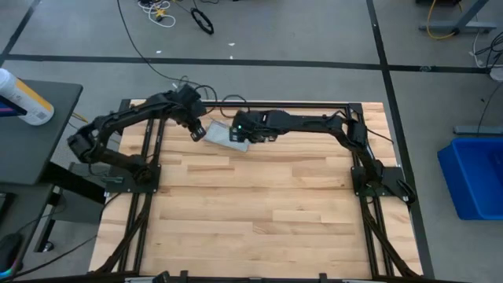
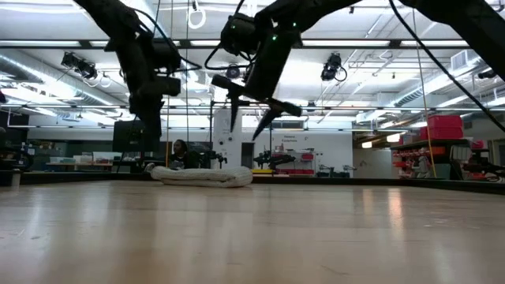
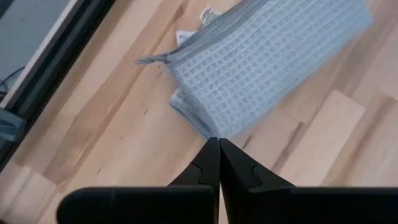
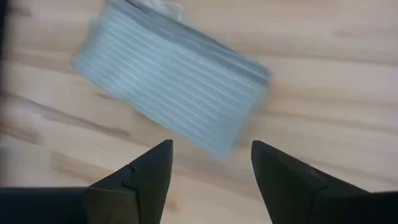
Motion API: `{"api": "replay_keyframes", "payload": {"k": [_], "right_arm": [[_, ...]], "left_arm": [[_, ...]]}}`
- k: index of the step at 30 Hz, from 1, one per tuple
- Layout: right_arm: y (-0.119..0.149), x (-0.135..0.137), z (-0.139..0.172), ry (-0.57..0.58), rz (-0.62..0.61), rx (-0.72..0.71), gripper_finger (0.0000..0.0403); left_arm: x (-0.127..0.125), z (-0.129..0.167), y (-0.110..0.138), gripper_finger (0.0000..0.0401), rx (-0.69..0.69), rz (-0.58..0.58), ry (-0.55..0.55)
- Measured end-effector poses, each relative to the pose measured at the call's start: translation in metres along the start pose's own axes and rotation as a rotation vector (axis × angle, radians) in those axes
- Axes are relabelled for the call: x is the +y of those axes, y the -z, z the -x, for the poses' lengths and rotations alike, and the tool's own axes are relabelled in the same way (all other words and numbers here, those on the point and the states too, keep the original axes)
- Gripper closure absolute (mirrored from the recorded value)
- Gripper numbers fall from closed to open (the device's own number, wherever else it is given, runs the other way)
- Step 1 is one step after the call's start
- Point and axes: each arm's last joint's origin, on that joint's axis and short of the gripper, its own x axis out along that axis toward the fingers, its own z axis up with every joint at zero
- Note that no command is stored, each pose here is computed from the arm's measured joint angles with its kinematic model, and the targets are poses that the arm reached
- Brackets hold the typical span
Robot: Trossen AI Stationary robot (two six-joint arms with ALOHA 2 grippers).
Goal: Fold microfiber towels
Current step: Fold the gray microfiber cloth
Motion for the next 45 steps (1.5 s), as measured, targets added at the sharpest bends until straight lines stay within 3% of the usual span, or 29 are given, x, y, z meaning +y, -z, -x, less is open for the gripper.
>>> {"api": "replay_keyframes", "payload": {"k": [4,8,12,16,23,39,45], "right_arm": [[0.011,-0.005,0.003,0.072,0.026,0.051,0.0186],[0.020,-0.011,-0.007,0.069,0.022,0.094,0.0185],[0.024,-0.014,-0.025,-0.034,-0.008,0.140,0.0178],[0.029,-0.019,-0.043,-0.141,-0.117,0.115,0.0180],[0.024,-0.050,-0.058,-0.136,-0.268,0.081,0.0186],[-0.012,-0.065,-0.065,-0.272,-0.372,-0.014,0.0178],[-0.011,-0.070,-0.068,-0.233,-0.368,0.034,0.0170]], "left_arm": [[0.010,-0.013,-0.002,0.0400,0.012,0.007,0.028],[0.014,-0.025,-0.004,0.0399,0.016,0.000,0.048],[0.014,-0.038,-0.004,0.0398,0.051,-0.014,0.092],[0.014,-0.049,-0.001,0.0392,0.102,-0.010,0.118],[0.016,-0.060,-0.002,0.0397,0.109,-0.008,0.148],[0.016,-0.088,0.002,0.0389,0.181,0.005,0.202],[0.016,-0.088,0.001,0.0388,0.166,-0.009,0.197]]}}
